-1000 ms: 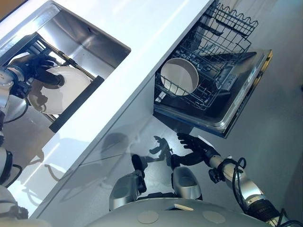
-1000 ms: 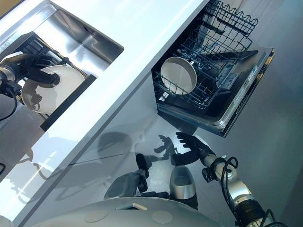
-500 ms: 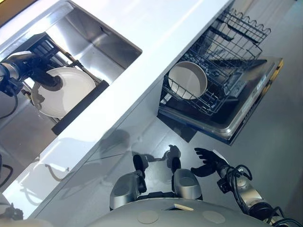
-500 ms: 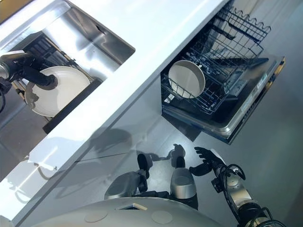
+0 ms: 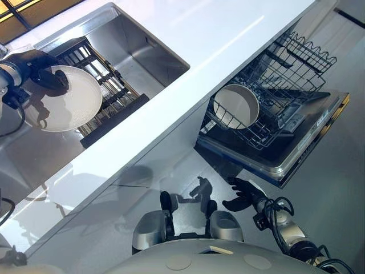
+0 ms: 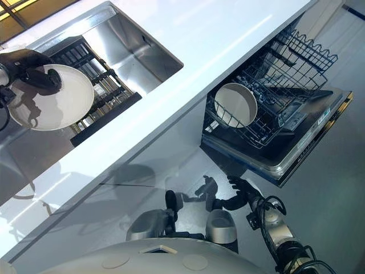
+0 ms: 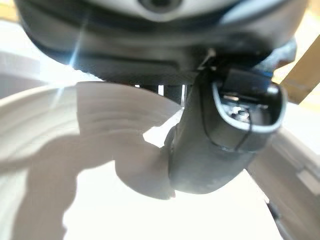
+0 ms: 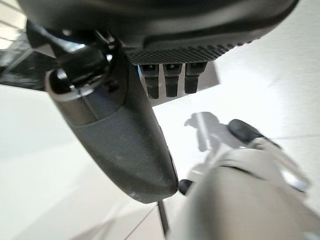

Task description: Pick up plates and place into dishwasher.

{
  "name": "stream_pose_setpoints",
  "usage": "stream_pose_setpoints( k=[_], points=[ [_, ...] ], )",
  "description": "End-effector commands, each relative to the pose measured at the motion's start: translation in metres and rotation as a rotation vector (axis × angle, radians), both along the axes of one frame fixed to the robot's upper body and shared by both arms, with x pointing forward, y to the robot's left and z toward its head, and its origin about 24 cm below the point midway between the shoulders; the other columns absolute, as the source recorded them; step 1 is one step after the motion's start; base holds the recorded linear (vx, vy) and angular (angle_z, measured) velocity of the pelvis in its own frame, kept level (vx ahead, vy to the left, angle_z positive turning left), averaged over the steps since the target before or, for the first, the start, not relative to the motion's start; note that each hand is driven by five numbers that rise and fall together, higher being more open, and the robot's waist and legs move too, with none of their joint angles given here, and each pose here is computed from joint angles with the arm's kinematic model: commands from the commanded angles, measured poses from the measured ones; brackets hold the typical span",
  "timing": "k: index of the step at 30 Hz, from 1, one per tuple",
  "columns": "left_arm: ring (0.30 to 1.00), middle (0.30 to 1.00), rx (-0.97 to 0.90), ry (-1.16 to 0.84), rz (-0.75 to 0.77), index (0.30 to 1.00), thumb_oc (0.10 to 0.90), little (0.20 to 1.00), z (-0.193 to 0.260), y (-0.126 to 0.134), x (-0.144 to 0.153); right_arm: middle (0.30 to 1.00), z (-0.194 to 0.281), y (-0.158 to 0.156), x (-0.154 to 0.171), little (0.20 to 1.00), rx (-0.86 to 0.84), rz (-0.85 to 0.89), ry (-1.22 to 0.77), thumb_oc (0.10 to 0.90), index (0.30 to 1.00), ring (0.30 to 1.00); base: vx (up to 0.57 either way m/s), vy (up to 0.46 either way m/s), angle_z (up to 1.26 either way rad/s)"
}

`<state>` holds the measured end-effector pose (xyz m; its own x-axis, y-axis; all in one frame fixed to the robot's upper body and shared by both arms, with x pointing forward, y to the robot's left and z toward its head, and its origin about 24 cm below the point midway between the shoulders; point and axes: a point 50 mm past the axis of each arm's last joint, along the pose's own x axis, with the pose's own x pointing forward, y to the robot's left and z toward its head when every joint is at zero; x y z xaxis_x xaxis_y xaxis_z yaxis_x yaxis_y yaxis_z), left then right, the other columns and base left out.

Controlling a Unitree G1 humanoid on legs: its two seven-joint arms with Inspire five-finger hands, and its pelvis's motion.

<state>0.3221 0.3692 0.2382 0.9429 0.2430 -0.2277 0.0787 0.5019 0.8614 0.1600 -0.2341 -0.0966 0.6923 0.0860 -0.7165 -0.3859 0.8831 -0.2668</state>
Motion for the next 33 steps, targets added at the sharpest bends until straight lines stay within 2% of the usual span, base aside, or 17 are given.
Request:
stream_pose_setpoints(
  k=[1,5,10,11,13,16,18,21,29,33],
  points=[
    [0.3,0.3,0.146,-0.33,0.051,0.3,0.1,0.2,0.079,0.012,-0.019,0.9,0.021,0.006,0.005,0.9,0.036,0.109,-0.122,0.8,0.9,0.9,-0.05,-0.09,0.05],
    [0.3,0.3,0.224,-0.513,0.061,0.3,0.1,0.2,0.103,0.011,-0.026,0.9,0.052,0.022,0.025,0.9,0.168,0.176,-0.246,0.8,0.9,0.9,-0.07,-0.092,0.01],
    [0.3,0.3,0.297,-0.735,0.048,0.3,0.1,0.2,0.123,0.008,-0.04,0.9,0.109,0.044,0.05,0.9,0.489,0.213,-0.47,0.8,0.9,0.9,-0.09,-0.115,-0.02],
    [0.3,0.3,0.293,-0.763,0.046,0.3,0.1,0.2,0.124,0.008,-0.042,0.9,0.115,0.044,0.052,0.9,0.509,0.211,-0.496,0.8,0.9,0.9,-0.09,-0.112,0.0],
    [0.3,0.3,0.287,-0.85,0.015,0.3,0.1,0.2,0.123,0.002,-0.044,0.9,0.15,0.042,0.062,0.9,0.567,0.176,-0.694,0.8,0.9,0.9,-0.08,-0.096,0.03],
    [0.3,0.3,0.288,-0.914,-0.02,0.3,0.1,0.2,0.114,-0.004,-0.046,0.9,0.183,0.037,0.067,0.9,0.576,0.135,-0.891,0.8,0.9,0.9,-0.04,-0.064,-0.01],
    [0.3,0.3,0.277,-0.973,-0.057,0.3,0.1,0.2,0.109,-0.014,-0.048,0.9,0.214,0.034,0.068,0.9,0.543,0.118,-1.081,0.8,0.9,0.9,-0.02,-0.046,-0.02],
    [0.3,0.3,0.242,-1.072,-0.123,0.3,0.1,0.2,0.102,-0.034,-0.052,0.9,0.249,0.033,0.066,0.9,0.586,0.145,-1.238,0.8,0.9,0.9,0.0,-0.032,-0.02],
    [0.3,0.3,0.283,-1.315,-0.331,0.3,0.1,0.2,0.082,-0.099,-0.063,0.9,0.3,0.054,0.063,0.9,0.899,0.353,-1.379,0.8,0.9,0.9,0.0,-0.035,-0.03],
    [0.3,0.3,0.284,-1.419,-0.413,0.3,0.1,0.2,0.071,-0.123,-0.067,0.9,0.313,0.07,0.062,0.9,1.032,0.508,-1.336,0.8,0.9,0.9,-0.01,-0.044,0.07]
  ],
)
